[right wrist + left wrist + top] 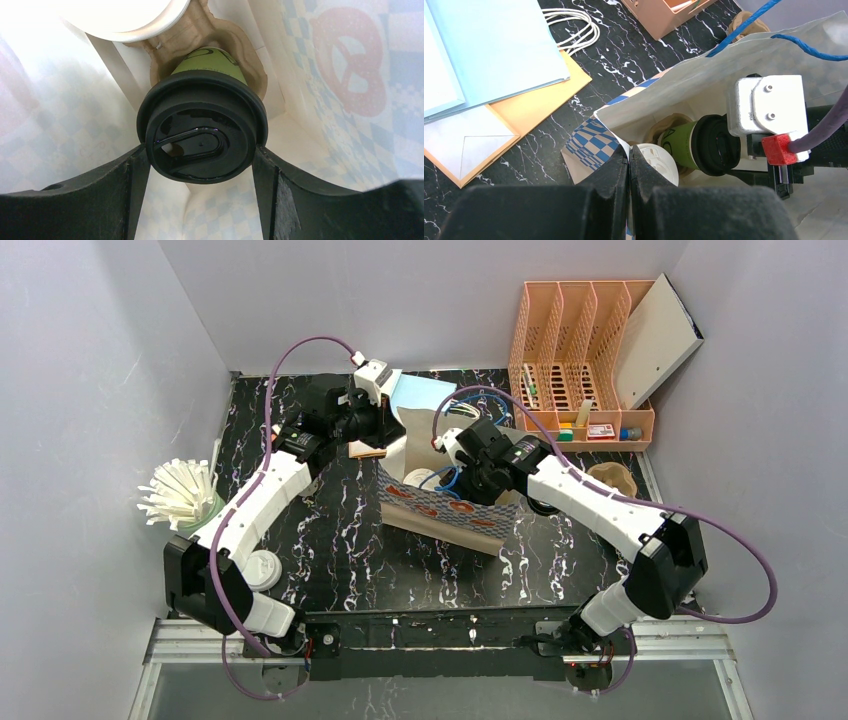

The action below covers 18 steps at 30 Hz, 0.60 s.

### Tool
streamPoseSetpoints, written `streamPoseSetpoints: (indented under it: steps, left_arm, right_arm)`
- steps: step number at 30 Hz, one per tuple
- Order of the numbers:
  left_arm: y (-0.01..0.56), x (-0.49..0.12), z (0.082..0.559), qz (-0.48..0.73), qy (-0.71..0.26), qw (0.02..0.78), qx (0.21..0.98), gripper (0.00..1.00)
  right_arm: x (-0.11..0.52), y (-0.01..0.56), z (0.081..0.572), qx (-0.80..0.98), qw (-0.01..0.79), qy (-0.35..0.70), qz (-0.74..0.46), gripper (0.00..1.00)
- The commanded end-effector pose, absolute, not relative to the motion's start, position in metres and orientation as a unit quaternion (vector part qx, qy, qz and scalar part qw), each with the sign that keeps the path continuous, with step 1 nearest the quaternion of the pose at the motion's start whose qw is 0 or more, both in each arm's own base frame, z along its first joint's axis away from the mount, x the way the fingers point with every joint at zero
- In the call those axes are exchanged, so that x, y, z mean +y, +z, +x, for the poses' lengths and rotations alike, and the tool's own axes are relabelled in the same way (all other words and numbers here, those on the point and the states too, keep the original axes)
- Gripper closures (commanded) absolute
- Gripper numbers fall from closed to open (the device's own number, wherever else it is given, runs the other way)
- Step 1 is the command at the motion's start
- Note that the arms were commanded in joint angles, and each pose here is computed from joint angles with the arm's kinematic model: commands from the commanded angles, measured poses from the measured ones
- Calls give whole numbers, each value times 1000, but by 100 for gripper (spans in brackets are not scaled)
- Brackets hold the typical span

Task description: Pack the takeout coffee

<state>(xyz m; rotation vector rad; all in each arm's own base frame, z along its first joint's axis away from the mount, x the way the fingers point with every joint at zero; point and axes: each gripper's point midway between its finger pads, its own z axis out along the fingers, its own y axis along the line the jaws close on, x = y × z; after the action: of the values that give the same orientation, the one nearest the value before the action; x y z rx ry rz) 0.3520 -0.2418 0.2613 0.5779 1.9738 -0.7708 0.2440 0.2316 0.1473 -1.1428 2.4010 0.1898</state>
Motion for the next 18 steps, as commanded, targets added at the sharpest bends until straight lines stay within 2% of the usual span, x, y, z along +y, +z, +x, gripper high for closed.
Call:
streamPoseSetpoints:
  steps: [1,18]
  left_arm:
    - [287,-243,355,246,-317,487,776,100]
    - [283,-241,348,261,-314,476,779,100]
  right_arm:
    - [232,134,235,877,201,71,-431,71]
    - [233,104,235,882,172,72,-433,71]
